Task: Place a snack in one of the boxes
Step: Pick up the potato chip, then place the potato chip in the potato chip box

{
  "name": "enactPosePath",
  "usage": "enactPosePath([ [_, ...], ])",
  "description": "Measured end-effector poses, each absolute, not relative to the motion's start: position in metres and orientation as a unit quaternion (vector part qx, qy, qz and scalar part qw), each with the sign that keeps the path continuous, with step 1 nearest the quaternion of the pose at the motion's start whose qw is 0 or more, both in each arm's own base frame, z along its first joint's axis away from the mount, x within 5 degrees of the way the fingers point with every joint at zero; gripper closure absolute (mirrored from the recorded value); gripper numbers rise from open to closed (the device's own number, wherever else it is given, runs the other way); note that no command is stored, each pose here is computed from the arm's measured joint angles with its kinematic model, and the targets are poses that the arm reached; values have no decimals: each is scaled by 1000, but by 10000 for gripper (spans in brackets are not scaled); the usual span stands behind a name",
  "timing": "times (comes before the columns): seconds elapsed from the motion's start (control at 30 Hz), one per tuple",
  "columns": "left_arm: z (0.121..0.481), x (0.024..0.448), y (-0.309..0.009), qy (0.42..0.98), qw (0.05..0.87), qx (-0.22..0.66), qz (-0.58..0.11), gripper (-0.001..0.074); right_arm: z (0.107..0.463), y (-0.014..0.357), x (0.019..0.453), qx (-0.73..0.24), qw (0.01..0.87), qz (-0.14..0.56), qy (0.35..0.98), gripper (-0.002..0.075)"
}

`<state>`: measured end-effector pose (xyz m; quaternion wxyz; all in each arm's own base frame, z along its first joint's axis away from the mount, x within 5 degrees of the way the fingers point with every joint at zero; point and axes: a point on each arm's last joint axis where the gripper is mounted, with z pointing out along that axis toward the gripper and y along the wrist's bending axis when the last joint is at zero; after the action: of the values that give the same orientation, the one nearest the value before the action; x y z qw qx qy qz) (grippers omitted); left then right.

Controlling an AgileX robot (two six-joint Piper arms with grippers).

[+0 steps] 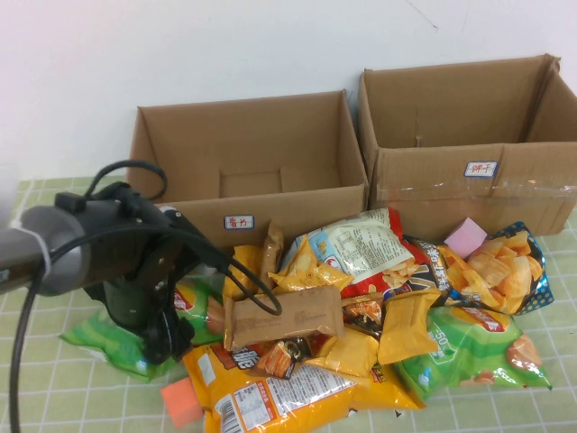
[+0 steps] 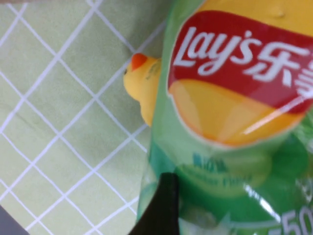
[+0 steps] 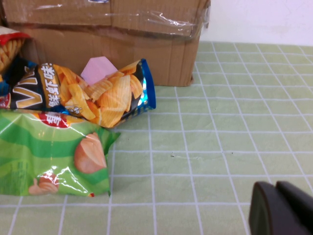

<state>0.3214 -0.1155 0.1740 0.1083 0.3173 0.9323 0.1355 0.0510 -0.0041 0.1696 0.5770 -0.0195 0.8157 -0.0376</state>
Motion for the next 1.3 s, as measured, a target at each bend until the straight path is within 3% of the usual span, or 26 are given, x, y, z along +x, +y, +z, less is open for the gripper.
enactPosePath([
  [0.17, 161, 325, -117, 933, 97, 317, 140, 46, 170, -4, 51, -19, 577, -37, 816, 728],
  [0.23, 159, 327, -117, 934, 94, 316, 141, 81, 170, -4, 51, -19, 577, -37, 816, 728],
  [0.3, 157, 330, -118, 934, 91, 314, 141, 158, 170, -4, 51, -19, 577, -37, 816, 728],
  [0.47, 156, 333, -120, 936, 91, 310, 142, 533, 170, -4, 51, -19, 577, -37, 816, 728],
  [0.5, 157, 334, -120, 935, 93, 311, 143, 574, 170, -4, 51, -19, 577, -37, 816, 728],
  [0.8, 172, 332, -115, 930, 103, 314, 159, 573, 170, -4, 51, -19, 577, -37, 816, 728],
  [1.1, 263, 300, -101, 924, 186, 295, 153, 573, 170, -4, 51, -19, 577, -37, 816, 728],
  [1.3, 325, 267, -89, 907, 293, 276, 125, 573, 170, -4, 51, -19, 577, -37, 816, 728],
])
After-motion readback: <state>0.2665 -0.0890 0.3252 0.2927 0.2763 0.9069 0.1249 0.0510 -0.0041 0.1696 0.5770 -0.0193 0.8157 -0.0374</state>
